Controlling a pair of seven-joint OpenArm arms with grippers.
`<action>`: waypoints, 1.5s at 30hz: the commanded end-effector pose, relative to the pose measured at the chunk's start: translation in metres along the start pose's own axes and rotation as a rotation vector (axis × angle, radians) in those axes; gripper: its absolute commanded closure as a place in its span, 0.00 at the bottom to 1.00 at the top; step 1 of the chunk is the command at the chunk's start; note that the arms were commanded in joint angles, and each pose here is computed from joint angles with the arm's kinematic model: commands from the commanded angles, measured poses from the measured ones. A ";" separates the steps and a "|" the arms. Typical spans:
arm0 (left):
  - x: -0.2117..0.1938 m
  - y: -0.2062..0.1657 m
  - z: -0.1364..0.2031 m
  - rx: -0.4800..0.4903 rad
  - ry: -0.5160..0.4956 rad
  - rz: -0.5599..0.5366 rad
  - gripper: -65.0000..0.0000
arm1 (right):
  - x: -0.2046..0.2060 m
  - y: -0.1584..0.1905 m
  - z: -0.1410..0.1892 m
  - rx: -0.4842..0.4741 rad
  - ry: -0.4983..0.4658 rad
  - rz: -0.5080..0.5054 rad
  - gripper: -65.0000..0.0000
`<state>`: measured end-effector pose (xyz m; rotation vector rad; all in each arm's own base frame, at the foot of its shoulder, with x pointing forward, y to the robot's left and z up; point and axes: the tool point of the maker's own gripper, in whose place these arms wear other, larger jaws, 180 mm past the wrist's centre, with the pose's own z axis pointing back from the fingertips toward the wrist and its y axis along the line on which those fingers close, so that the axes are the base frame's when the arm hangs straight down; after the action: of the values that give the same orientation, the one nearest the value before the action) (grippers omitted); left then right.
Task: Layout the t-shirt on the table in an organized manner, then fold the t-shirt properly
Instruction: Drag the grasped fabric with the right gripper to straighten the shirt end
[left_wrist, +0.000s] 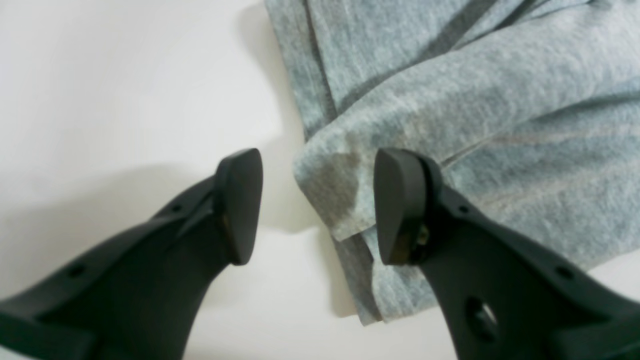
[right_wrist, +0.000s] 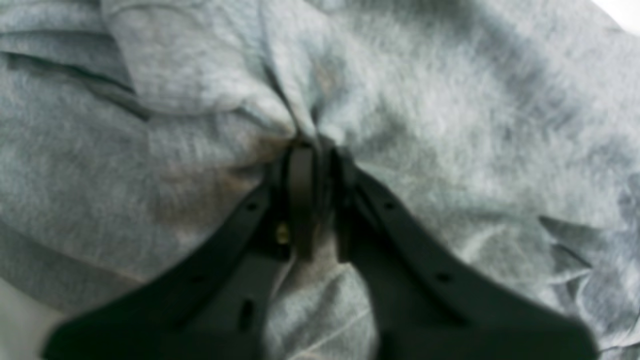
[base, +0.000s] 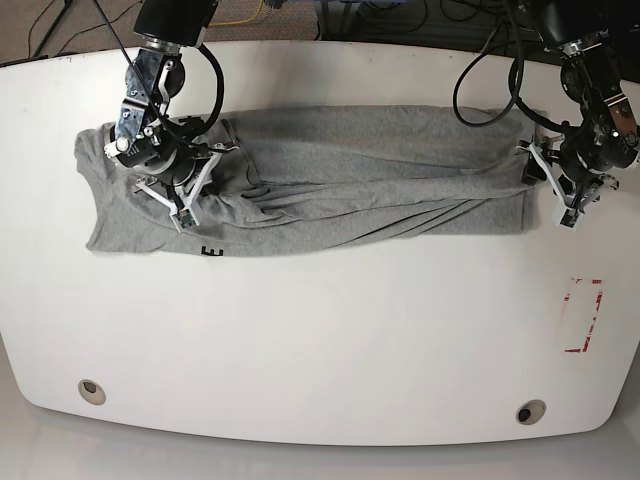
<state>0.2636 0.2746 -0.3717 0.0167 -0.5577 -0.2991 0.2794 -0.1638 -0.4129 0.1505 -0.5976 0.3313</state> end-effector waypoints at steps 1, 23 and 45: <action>0.011 0.006 0.005 0.017 -0.037 -0.012 0.49 | 0.015 -0.004 0.005 -0.012 -0.050 0.010 0.98; 0.011 0.006 0.005 0.015 -0.037 -0.014 0.49 | 0.008 -0.007 0.056 -0.128 0.003 0.111 0.98; 0.012 0.005 0.005 0.013 -0.037 -0.015 0.49 | -0.025 -0.006 0.061 -0.128 0.084 0.115 0.62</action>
<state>0.2638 0.2738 -0.3719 0.0154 -0.5571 -0.3017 0.2239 -0.1881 -0.3866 -0.0088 -0.5062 0.4057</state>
